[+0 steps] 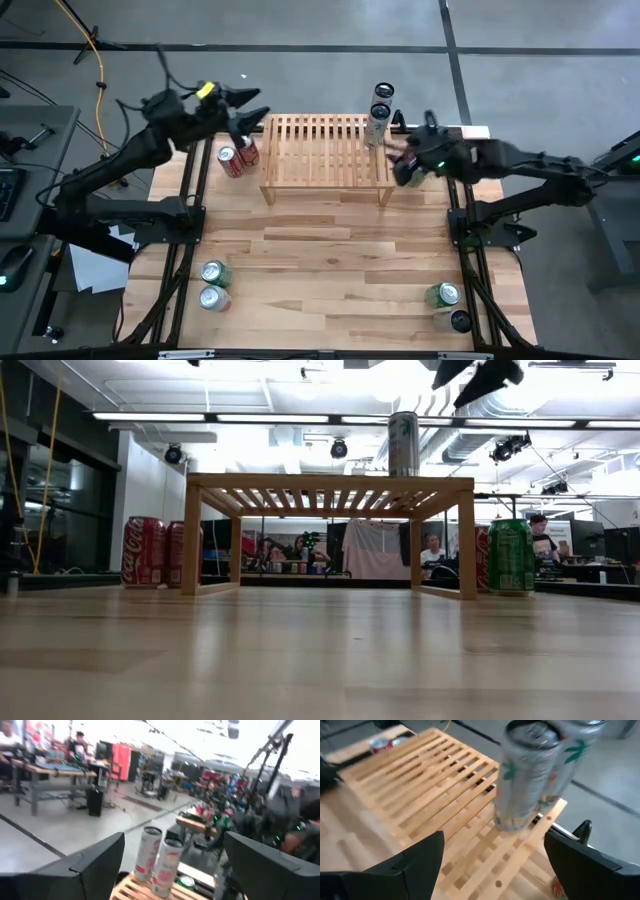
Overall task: Place canned beverage on shelf
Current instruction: Put the top white pink soda can on the shelf aligned with the other white pink soda can
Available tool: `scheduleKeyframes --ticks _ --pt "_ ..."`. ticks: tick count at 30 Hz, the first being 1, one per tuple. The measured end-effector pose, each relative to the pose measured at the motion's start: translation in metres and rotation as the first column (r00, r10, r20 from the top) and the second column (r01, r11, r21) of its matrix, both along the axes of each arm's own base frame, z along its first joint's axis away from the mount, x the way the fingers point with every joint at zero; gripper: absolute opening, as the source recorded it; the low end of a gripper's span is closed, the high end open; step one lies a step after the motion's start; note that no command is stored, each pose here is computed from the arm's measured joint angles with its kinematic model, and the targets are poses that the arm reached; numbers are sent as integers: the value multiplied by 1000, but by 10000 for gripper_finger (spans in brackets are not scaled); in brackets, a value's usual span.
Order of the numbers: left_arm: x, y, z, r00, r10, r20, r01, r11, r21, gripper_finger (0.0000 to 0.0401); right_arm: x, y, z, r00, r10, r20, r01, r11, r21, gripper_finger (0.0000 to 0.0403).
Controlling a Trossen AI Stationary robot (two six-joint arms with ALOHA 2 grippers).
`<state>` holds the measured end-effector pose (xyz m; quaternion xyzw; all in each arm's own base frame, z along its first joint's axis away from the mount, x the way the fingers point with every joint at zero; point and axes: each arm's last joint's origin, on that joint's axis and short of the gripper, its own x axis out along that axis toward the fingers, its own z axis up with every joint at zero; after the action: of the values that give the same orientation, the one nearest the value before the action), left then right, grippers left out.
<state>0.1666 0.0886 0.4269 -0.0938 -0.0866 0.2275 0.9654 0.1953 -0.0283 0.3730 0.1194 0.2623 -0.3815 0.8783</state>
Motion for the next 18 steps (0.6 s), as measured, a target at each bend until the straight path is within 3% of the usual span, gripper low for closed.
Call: scheduleKeyframes --ticks 4,7,12,18 --pt "-9 -5 3 1000 9 13 -9 1000 14 332 17 4 -43 999 -39 -9 39 999 -32 330" --pt "-13 -7 5 1000 8 20 -8 1000 19 332 21 5 -67 990 -76 117 79 997 -15 330" --pt "-13 -7 3 1000 1 8 -1 1000 5 332 31 -1 -82 949 -136 285 169 981 -95 330" --pt "-8 -4 1 1000 -1 -3 1 1000 -8 332 50 -15 -86 942 -249 224 298 929 -220 330"
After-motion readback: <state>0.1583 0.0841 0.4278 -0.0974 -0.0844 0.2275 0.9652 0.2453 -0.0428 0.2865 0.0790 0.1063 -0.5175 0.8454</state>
